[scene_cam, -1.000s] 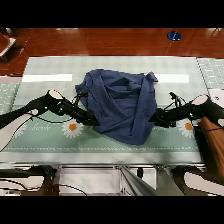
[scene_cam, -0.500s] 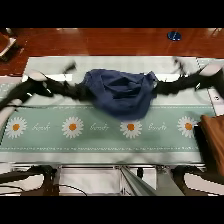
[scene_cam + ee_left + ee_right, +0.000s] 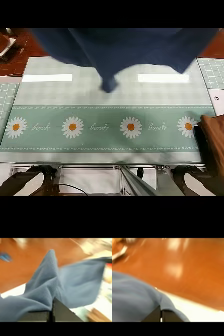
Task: Fold the shirts.
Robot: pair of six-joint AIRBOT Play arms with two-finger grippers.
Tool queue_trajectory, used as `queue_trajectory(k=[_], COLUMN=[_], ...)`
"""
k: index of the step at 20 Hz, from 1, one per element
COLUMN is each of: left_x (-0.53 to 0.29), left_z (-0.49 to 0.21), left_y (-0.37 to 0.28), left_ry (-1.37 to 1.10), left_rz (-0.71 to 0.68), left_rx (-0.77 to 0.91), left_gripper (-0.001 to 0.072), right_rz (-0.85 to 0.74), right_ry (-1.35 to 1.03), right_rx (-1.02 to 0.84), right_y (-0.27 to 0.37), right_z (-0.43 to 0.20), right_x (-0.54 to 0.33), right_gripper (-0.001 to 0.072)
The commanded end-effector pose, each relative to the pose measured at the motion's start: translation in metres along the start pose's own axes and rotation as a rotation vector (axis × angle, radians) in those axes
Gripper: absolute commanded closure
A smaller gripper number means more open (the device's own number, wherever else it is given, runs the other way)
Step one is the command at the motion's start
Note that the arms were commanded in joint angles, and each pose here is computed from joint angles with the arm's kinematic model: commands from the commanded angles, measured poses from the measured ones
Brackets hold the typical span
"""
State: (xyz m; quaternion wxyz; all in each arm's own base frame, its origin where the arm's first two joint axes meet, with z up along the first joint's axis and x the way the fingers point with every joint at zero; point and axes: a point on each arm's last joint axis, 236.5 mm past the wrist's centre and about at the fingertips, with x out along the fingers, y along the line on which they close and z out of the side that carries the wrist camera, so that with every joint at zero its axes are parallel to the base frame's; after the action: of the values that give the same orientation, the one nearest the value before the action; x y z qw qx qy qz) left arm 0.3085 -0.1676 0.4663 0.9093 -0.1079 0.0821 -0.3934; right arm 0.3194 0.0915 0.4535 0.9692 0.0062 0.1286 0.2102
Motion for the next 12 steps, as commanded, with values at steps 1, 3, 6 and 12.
queue_trajectory(k=[1,3,6,12], left_x=[-0.093,-0.131,-0.155,-0.104], left_z=[0.059,0.062,0.046,-0.05], left_y=[-0.059,-0.087,-0.114,-0.045], left_ry=[-0.203,-0.264,-0.248,0.109], left_rz=[0.201,0.248,0.251,0.265], left_rx=[0.192,0.239,0.251,0.024], left_gripper=[0.0685,0.0685,0.0684,0.0684], right_rz=[-0.137,-0.183,-0.217,-0.047], right_ry=[-0.21,-0.28,-0.243,0.05], right_rx=[-0.115,-0.153,-0.15,-0.039], right_y=[0.023,0.035,0.04,0.047], right_z=[0.039,0.043,0.024,-0.051], right_x=[-0.11,-0.154,-0.178,-0.112], right_gripper=[0.0692,0.0692,0.0692,0.0692])
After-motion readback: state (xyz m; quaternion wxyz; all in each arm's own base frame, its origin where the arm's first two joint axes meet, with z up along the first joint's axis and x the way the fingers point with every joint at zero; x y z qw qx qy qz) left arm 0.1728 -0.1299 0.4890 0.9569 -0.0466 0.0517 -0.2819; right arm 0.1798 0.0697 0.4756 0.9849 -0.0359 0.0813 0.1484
